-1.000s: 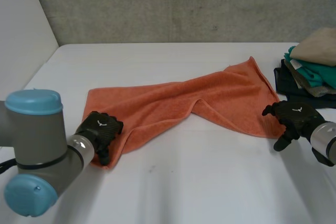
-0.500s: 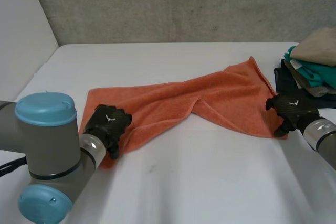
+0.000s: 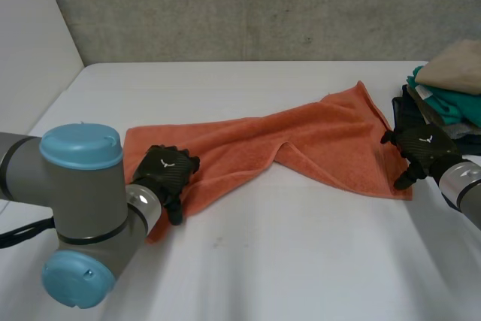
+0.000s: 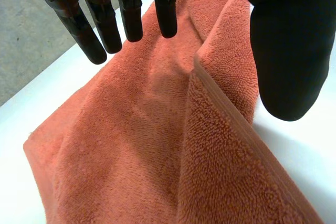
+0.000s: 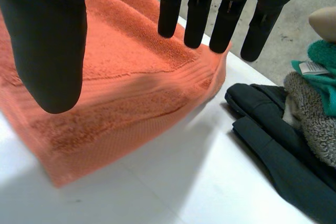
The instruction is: Fold the laundry.
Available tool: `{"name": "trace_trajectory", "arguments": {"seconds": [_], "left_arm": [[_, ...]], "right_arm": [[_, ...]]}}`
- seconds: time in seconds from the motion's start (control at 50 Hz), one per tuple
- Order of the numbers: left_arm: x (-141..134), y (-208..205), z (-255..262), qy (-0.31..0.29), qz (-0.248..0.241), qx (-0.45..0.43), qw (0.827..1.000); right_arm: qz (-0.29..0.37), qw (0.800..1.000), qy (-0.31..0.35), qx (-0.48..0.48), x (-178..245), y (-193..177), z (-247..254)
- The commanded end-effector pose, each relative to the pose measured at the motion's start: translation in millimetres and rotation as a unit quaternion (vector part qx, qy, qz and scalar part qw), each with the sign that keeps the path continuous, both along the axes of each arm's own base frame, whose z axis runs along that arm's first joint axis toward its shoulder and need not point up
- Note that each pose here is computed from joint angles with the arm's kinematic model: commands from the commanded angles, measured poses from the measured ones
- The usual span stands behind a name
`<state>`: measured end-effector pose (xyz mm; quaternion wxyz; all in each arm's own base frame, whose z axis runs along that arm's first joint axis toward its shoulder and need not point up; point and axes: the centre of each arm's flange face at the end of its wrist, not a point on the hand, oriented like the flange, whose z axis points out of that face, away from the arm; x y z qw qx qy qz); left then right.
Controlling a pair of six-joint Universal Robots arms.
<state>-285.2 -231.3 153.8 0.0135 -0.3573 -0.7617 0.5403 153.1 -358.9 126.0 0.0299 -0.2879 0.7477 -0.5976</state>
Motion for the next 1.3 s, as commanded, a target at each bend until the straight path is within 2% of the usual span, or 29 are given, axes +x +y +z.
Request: {"name": "trace_trajectory", "arguments": {"seconds": [0.02, 0.08, 0.22, 0.42, 0.58, 0.88, 1.08, 1.3], "left_arm": [[-7.0, -1.2, -4.9, -0.005, -0.003, 0.013, 1.000], [-7.1, -3.2, -13.2, -0.017, 0.005, 0.021, 1.000], [7.1, -17.8, -26.5, -0.054, 0.071, 0.018, 0.996], [28.1, -44.2, -17.9, -0.076, 0.119, -0.050, 0.989], [38.2, -48.8, -4.4, -0.081, 0.106, -0.073, 0.988], [48.2, -53.3, 6.0, -0.070, 0.096, -0.075, 0.990], [31.7, -24.5, -4.6, -0.063, 0.036, -0.035, 0.997], [19.2, -14.4, -0.4, -0.026, 0.023, -0.027, 0.999]], "right_arm": [[0.000, 1.000, -0.008, 0.024, 1.6, 11.2, 9.2], [0.004, 1.000, -0.005, 0.029, 2.9, 14.4, 10.1], [0.006, 0.999, -0.001, 0.035, 4.0, 18.4, 11.9], [0.012, 0.997, -0.002, 0.082, 8.5, 31.2, 7.9], [0.014, 0.996, -0.004, 0.087, 7.2, 28.2, -0.8], [0.045, 0.998, 0.028, 0.021, 15.8, 9.2, -15.2], [0.048, 0.998, 0.036, 0.012, 17.5, -1.1, -19.8], [0.030, 0.999, 0.042, -0.013, 11.3, -16.1, -16.5]]}}
